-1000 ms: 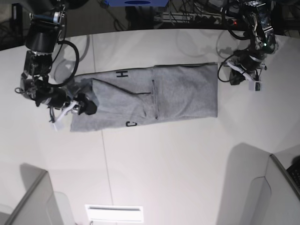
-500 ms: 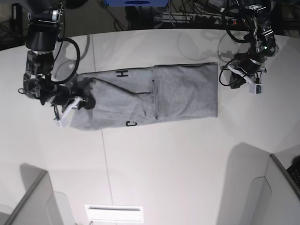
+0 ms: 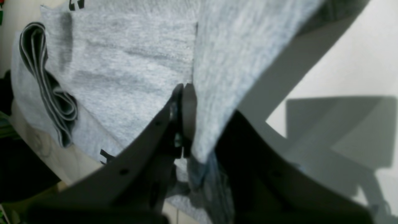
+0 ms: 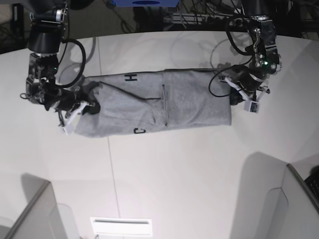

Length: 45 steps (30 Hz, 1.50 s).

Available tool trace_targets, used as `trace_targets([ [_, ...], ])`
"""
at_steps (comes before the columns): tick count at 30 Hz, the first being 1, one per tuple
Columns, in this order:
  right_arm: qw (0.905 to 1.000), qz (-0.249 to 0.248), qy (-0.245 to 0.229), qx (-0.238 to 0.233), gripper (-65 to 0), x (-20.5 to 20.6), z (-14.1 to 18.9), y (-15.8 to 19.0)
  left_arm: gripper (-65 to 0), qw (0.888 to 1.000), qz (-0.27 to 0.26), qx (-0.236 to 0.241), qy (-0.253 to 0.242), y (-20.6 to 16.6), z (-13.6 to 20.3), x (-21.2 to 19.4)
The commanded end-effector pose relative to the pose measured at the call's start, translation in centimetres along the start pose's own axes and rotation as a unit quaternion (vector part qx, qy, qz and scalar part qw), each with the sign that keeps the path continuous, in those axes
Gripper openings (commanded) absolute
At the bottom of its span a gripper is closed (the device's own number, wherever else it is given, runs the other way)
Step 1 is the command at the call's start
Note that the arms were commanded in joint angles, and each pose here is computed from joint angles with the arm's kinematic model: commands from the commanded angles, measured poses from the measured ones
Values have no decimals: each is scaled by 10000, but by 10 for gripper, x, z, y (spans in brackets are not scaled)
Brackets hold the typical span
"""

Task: Fold the T-shirt properly
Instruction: 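Grasp the other strip end with the right gripper and fold it toward the left gripper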

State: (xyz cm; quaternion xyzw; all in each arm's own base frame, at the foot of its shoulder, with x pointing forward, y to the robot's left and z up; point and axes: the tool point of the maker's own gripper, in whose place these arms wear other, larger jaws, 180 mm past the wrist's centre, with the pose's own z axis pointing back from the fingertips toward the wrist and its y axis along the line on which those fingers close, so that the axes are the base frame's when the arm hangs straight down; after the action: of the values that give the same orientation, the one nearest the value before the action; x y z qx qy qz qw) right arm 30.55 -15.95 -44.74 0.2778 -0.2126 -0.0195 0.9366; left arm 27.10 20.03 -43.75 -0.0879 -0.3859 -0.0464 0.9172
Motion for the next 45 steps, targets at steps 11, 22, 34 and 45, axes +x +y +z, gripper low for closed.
trace_targets([
  [11, 9967, 676, -207, -408, -650, 23, 32, 26, -650, 9981, -421, -260, 359, -25, -13, 0],
  [22, 9877, 1456, -566, -65, -650, 43, 36, 106, -650, 9981, -455, -222, 347, -22, -13, 2],
  [34, 9855, 1444, -624, 642, -650, 31, 21, 187, -650, 9975, -652, -168, 206, -21, 2, 10],
  [45, 9751, 1693, -489, 1346, -650, 15, 19, 255, -650, 9965, -743, -91, 381, -10, 8, -2],
])
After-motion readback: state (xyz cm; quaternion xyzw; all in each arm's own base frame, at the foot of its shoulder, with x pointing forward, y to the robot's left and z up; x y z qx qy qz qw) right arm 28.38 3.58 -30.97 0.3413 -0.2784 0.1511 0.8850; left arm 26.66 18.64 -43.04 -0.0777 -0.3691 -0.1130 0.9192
